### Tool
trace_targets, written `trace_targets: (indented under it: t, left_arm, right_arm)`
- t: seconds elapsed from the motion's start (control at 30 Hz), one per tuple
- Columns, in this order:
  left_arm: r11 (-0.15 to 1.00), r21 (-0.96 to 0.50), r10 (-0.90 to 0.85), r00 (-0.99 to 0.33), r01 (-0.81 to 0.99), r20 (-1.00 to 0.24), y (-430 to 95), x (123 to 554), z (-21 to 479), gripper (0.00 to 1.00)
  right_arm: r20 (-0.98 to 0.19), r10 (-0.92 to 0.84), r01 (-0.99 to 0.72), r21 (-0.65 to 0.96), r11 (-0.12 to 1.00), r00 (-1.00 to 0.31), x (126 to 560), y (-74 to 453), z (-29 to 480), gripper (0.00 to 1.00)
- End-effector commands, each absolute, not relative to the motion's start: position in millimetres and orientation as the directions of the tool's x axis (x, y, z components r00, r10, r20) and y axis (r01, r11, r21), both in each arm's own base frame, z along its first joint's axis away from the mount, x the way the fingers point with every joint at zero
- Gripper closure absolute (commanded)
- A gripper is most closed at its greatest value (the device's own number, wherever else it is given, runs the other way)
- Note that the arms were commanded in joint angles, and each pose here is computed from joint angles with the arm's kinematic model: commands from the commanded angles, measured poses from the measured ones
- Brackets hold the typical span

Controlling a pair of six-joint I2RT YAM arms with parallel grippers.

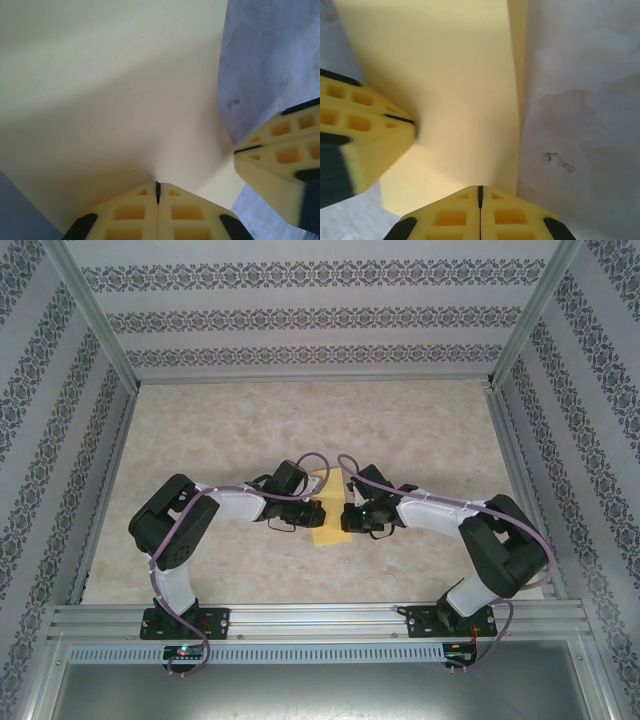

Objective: Fold a paper plane with a square sheet of paper (fold left side to right side)
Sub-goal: Hold the square sheet of paper at the center of the table.

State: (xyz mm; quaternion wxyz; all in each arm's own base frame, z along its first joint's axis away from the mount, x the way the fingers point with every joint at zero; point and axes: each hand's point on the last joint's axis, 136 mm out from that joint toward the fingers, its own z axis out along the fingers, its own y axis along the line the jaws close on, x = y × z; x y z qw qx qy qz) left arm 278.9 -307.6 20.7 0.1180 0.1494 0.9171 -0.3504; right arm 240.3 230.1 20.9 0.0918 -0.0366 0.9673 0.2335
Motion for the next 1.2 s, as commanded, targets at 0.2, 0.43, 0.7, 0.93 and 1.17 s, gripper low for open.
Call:
trace_targets:
  t: [0.2, 0.43, 0.7, 0.93, 1.17]
  left_arm:
    - [0.720, -0.586, 0.197, -0.919, 0.372, -0.341, -310, 289, 42, 0.92]
    - [0.728, -0.591, 0.142, -0.920, 0.347, -0.365, -308, 313, 41, 0.90]
    - [0.747, -0.585, 0.093, -0.921, 0.316, -0.378, -300, 326, 26, 0.90]
    - [0.776, -0.574, 0.030, -0.925, 0.260, -0.378, -287, 339, 15, 0.90]
    - [0.805, -0.550, -0.004, -0.926, 0.221, -0.378, -275, 346, 4, 0.90]
  right_arm:
    - [-0.102, -0.059, -0.091, 0.341, 0.936, -0.993, 221, 211, -9, 0.95]
    - [-0.088, -0.068, -0.093, 0.320, 0.943, -0.994, 218, 207, -15, 0.95]
    - [-0.085, -0.082, -0.104, 0.298, 0.949, -0.993, 217, 203, -14, 0.95]
    - [-0.053, -0.098, -0.109, 0.262, 0.959, -0.994, 212, 197, -19, 0.95]
    - [-0.045, -0.105, -0.113, 0.258, 0.959, -0.993, 209, 195, -20, 0.96]
